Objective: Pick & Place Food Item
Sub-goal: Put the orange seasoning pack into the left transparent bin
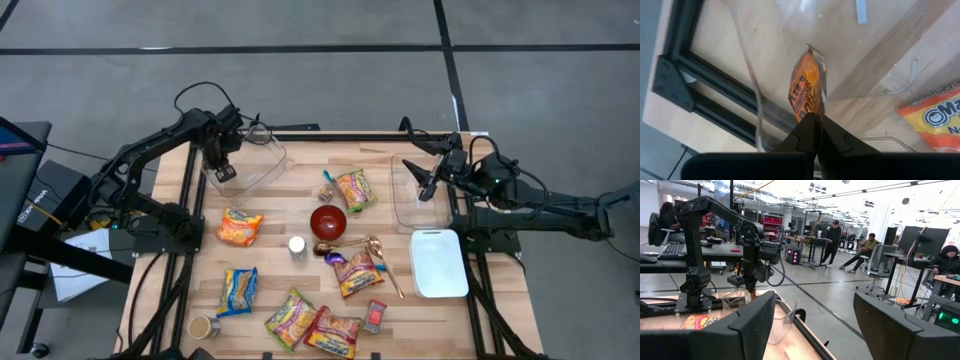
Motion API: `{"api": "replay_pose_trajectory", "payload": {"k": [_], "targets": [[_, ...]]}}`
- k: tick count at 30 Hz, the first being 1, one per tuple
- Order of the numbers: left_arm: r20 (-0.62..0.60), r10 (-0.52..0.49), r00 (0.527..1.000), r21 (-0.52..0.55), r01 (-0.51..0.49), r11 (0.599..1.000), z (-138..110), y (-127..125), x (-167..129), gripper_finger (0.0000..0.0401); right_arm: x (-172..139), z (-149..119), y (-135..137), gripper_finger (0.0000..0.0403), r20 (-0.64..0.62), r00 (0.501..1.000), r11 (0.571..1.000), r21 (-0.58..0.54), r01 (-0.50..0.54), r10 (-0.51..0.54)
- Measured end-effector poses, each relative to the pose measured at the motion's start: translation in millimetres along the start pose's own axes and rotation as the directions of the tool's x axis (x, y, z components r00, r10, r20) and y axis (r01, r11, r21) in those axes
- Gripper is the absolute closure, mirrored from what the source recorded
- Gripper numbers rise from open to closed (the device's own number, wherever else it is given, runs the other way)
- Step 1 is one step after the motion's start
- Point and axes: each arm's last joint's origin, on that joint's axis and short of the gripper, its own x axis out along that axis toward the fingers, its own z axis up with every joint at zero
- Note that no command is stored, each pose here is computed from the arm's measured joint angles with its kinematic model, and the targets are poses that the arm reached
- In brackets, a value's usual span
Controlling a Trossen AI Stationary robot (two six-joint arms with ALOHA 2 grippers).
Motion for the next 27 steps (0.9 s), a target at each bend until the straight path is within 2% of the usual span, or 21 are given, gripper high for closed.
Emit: {"api": "replay_pose_trajectory", "payload": {"k": [17, 21, 27], "targets": [[-0.008, 0.016, 1.000, -0.001, -0.016, 1.000, -0.5, -0.3, 2.9, 0.0398, 0.0, 0.0, -0.1, 0.0138, 0.000, 1.000, 1.000, 0.000, 0.001, -0.001], [-0.016, 0.068, 0.998, -0.005, -0.068, 0.998, 0.0, 1.5, 2.8, 0.0378, 0.0, 0.0, -0.1, 0.0138, 0.000, 1.000, 1.000, 0.000, 0.001, -0.001], [-0.002, 0.083, 0.997, -0.005, -0.083, 0.997, 1.6, 2.4, 2.8, 0.0323, 0.0, 0.0, -0.1, 0.0138, 0.000, 1.000, 1.000, 0.002, 0.001, -0.001]]}}
